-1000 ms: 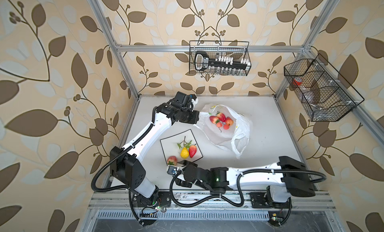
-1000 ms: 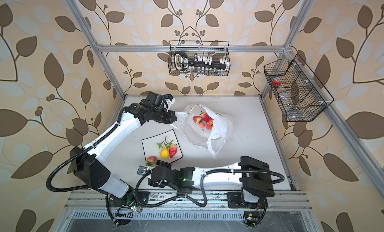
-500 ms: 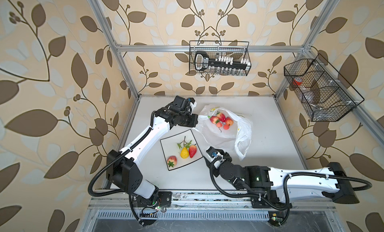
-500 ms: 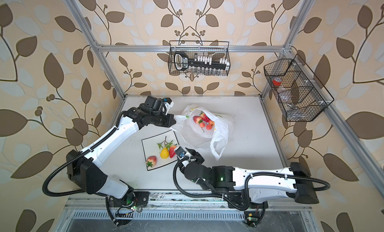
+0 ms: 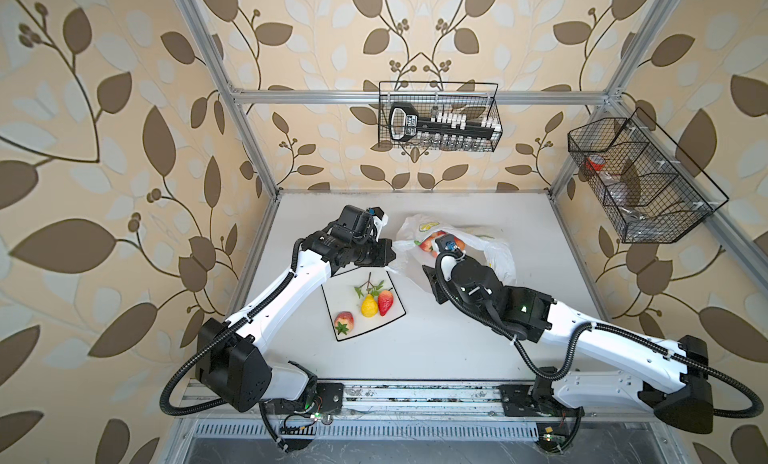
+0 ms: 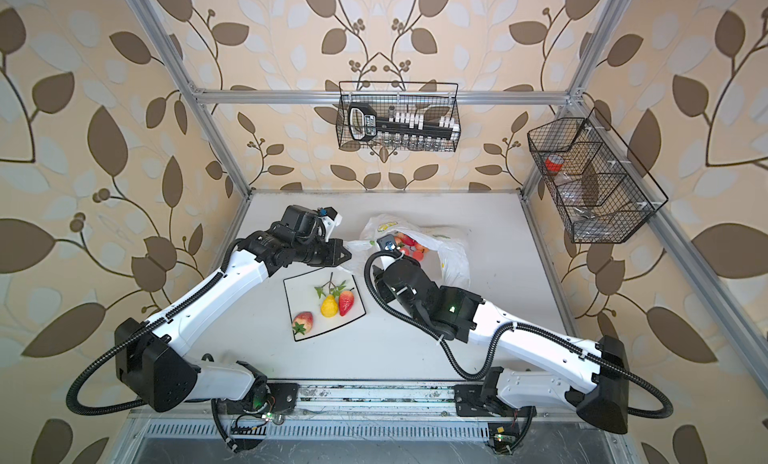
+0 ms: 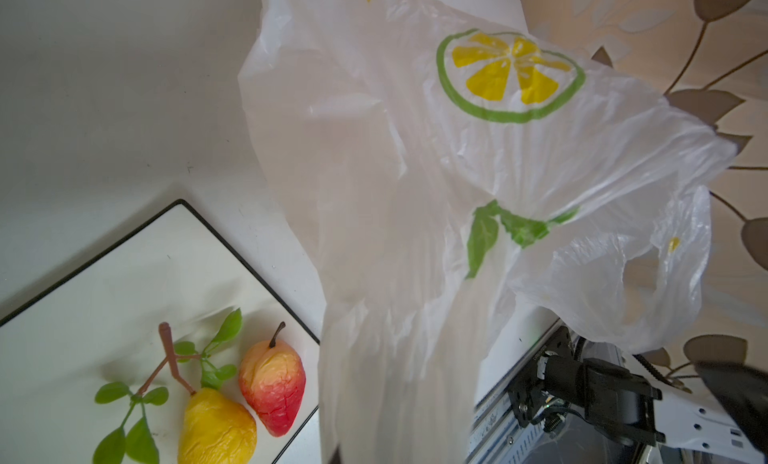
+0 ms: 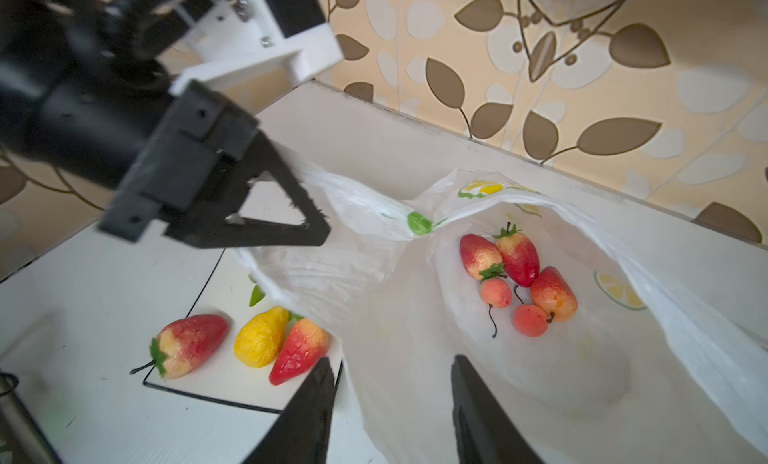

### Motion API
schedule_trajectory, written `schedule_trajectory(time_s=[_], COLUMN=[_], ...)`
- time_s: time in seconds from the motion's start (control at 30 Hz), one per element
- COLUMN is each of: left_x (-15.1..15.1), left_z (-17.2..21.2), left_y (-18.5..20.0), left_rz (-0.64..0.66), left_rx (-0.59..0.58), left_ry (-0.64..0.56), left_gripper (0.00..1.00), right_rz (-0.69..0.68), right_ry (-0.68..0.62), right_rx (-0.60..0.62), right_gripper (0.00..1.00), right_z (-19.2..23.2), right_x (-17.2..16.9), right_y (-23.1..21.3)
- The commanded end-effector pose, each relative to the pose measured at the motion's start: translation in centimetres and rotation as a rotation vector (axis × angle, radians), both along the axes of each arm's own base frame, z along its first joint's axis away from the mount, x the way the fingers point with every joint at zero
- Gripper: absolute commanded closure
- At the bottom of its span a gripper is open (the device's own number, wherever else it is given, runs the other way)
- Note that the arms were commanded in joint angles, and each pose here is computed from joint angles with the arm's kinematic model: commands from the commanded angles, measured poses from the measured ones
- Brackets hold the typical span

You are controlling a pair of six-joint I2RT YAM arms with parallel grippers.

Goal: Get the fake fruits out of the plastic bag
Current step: 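Move the right gripper back into the bag above the remaining fruits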

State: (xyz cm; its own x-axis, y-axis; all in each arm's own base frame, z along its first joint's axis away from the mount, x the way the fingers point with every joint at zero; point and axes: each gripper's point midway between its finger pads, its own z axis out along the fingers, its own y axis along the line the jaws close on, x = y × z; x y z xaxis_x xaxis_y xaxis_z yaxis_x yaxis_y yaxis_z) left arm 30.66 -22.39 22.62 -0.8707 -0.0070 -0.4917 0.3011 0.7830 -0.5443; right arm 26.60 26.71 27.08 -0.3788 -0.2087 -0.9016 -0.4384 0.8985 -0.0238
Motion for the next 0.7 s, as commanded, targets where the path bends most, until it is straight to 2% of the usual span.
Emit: schedule_trajectory(time_s=[0.0,0.07,0.17,0.3,0.67], left_x=[-0.5,-0.6,-0.7,-0.8,-1.0], left_z=[2.0,2.0,2.1,2.2,2.3], left_y=[-0.4,-0.3,-0.2,0.0,0.3], left_rz=[-0.004,-0.003,-0.001,0.000,-0.005], left_rx=[-0.077,-0.076,-0.071,-0.067,-0.049], left_ry=[-0.027,-0.028,-0.033,-0.039,-0.057], left_gripper=[1.00,1.00,1.00,1.00,1.00], right_rz=[0.060,0.084,0.123,0.236,0.348], right_ry=[0.074,0.053,-0.049,-0.125,-0.131], right_rx=[-0.029,-0.106,-0.300,-0.482,-0.899], right_gripper=[0.55,0.55,0.55,0.53,0.53], right_z=[-1.9,-3.1,-4.4,-6.0,-12.0], right_x=[1.0,2.0,3.3,4.3,7.6], right_y=[0.7,0.2,-0.7,-1.2,-4.4])
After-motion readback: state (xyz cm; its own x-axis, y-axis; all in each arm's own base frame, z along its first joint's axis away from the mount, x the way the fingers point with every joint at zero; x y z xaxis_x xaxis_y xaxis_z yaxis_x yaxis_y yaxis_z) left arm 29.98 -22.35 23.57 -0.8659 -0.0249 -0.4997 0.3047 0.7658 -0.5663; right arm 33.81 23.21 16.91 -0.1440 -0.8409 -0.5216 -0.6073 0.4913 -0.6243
